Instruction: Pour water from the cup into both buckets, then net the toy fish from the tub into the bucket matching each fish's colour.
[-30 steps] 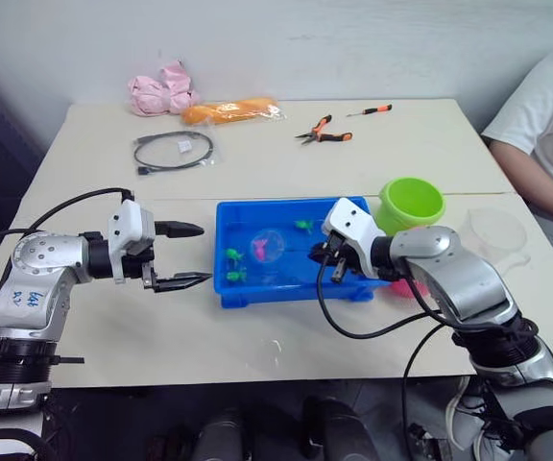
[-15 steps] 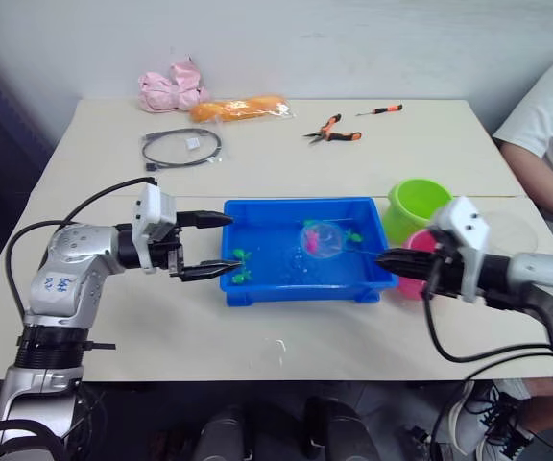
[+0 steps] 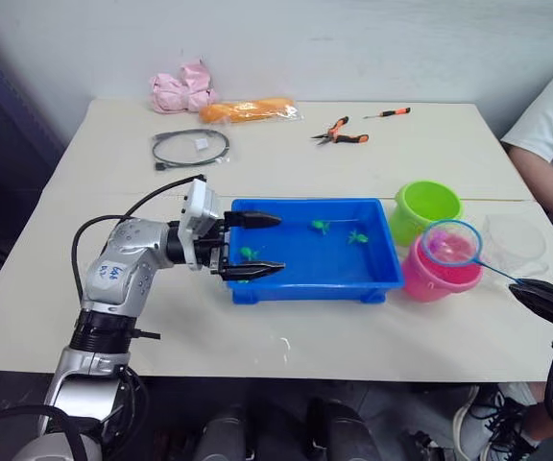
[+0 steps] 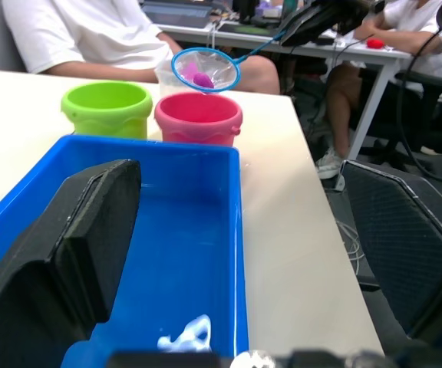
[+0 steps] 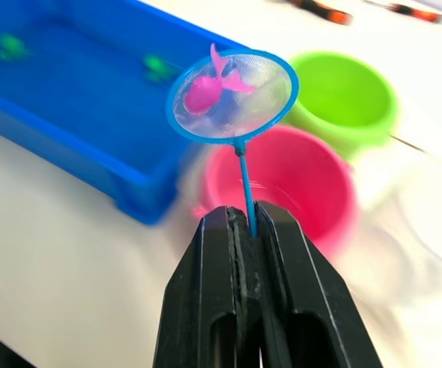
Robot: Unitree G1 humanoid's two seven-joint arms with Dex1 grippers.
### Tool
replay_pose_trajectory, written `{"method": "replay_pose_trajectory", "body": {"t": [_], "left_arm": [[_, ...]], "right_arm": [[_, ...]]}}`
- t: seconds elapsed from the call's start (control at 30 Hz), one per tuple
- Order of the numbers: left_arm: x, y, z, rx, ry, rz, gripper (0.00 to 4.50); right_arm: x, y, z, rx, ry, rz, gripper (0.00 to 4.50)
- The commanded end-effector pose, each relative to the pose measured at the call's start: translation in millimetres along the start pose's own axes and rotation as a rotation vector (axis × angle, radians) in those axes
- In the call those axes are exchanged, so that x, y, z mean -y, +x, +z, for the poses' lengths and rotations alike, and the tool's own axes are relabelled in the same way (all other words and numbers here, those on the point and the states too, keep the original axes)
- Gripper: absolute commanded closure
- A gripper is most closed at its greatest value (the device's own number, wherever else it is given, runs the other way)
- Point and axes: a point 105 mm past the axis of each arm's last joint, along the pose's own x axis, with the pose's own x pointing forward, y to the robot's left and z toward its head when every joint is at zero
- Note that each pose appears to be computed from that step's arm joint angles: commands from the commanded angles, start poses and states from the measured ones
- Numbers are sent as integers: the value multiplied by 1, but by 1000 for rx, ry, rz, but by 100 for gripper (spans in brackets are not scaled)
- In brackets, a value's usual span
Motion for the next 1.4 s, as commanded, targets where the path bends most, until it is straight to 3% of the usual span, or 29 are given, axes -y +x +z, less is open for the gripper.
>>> {"method": "replay_pose_trajectory", "body": {"t": [0.03,0.13,0.27,0.47,0.53,0.83,0.93,1.03,1.13,1.2,1.3,1.4], "left_arm": [[0,5,5,17,25,-23,4],[2,7,4,24,21,-27,4],[2,5,2,27,19,-7,4],[4,4,1,31,17,4,4],[4,3,1,32,18,6,4],[7,1,1,38,17,13,4],[7,-1,1,36,17,17,4],[5,-6,0,27,18,36,4],[-1,-20,-4,1,17,92,4],[-5,-31,-6,-15,19,135,4],[-9,-40,-8,-29,28,182,4],[-11,-43,-7,-30,34,209,4]], "right_arm": [[16,-9,-9,-12,-108,-135,450],[25,-8,-21,-37,-244,-266,450],[25,-4,-19,-20,-471,-333,450],[23,2,-22,-32,-728,-342,450],[17,8,-25,-89,-964,-279,450],[22,9,-23,-53,-1177,-376,450],[21,11,-11,38,-1096,-407,450],[20,13,8,176,-895,-429,450],[18,21,37,323,-548,-364,450],[6,33,52,379,-263,-213,450],[-35,53,68,331,18,78,450],[-58,68,70,204,198,186,450]]}}
